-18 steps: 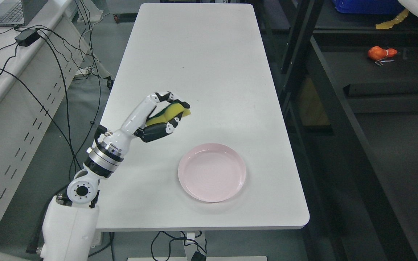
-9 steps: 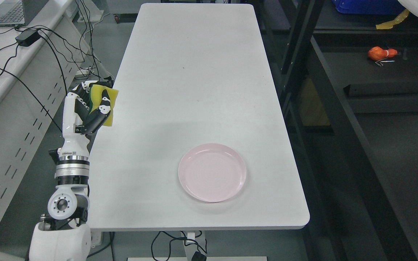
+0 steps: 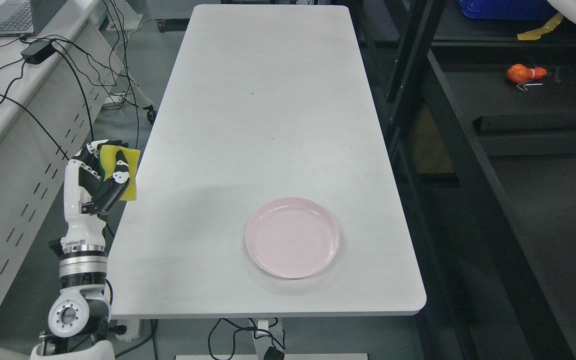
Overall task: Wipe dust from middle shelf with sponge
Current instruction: 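Hold the sponge in the left hand while the robot turns toward the shelf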
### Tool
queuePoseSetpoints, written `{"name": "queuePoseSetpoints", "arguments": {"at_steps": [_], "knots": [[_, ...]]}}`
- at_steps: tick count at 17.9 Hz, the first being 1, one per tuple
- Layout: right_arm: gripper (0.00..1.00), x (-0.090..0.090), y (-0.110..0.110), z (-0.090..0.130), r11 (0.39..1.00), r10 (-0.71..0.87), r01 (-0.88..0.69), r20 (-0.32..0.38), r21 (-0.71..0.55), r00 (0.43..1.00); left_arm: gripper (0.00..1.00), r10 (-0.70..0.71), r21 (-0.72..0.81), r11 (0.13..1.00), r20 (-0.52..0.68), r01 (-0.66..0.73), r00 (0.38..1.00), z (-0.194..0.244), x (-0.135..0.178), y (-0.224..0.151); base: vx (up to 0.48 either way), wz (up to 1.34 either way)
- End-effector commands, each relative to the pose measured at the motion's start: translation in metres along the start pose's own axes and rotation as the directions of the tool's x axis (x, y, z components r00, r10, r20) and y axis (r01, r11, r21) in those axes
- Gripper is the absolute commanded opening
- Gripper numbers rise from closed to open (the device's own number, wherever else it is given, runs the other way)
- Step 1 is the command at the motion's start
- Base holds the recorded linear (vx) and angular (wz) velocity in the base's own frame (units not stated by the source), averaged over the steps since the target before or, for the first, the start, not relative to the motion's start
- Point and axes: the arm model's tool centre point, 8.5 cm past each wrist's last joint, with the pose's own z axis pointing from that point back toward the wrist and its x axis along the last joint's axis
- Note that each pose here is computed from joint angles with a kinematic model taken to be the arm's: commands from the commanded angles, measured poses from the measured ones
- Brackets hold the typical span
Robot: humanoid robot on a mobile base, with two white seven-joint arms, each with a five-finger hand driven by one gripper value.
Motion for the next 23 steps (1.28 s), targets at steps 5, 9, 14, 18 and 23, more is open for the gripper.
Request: {"name": "queuePoseSetpoints", "arguments": {"at_steps": [5, 9, 14, 18, 23], "knots": [[1.0, 0.009, -0.01, 0.0, 1.0, -0.002, 0.002, 0.022, -0.014, 1.0, 0.01, 0.0, -0.002, 1.0, 0.03, 0.0, 1.0, 0.008, 0.011, 0.004, 0.0, 0.0], [1.0, 0.009, -0.01, 0.0, 1.0, 0.0, 0.001, 0.022, -0.014, 1.0, 0.01, -0.001, -0.001, 1.0, 0.023, 0.001, 1.0, 0.01, 0.01, 0.005, -0.018, 0.0], [1.0, 0.01, -0.01, 0.0, 1.0, -0.002, 0.002, 0.023, -0.014, 1.0, 0.01, -0.002, -0.003, 1.0, 0.015, 0.002, 1.0, 0.012, 0.008, 0.005, -0.025, -0.04], [1.0, 0.009, -0.01, 0.0, 1.0, -0.002, 0.002, 0.022, -0.014, 1.0, 0.01, 0.001, -0.011, 1.0, 0.012, 0.0, 1.0, 0.012, 0.008, 0.002, -0.007, 0.01], [1.0, 0.009, -0.01, 0.0, 1.0, -0.002, 0.002, 0.022, -0.014, 1.0, 0.01, 0.008, -0.026, 1.0, 0.019, -0.007, 1.0, 0.007, 0.011, -0.005, -0.025, -0.03]]}}
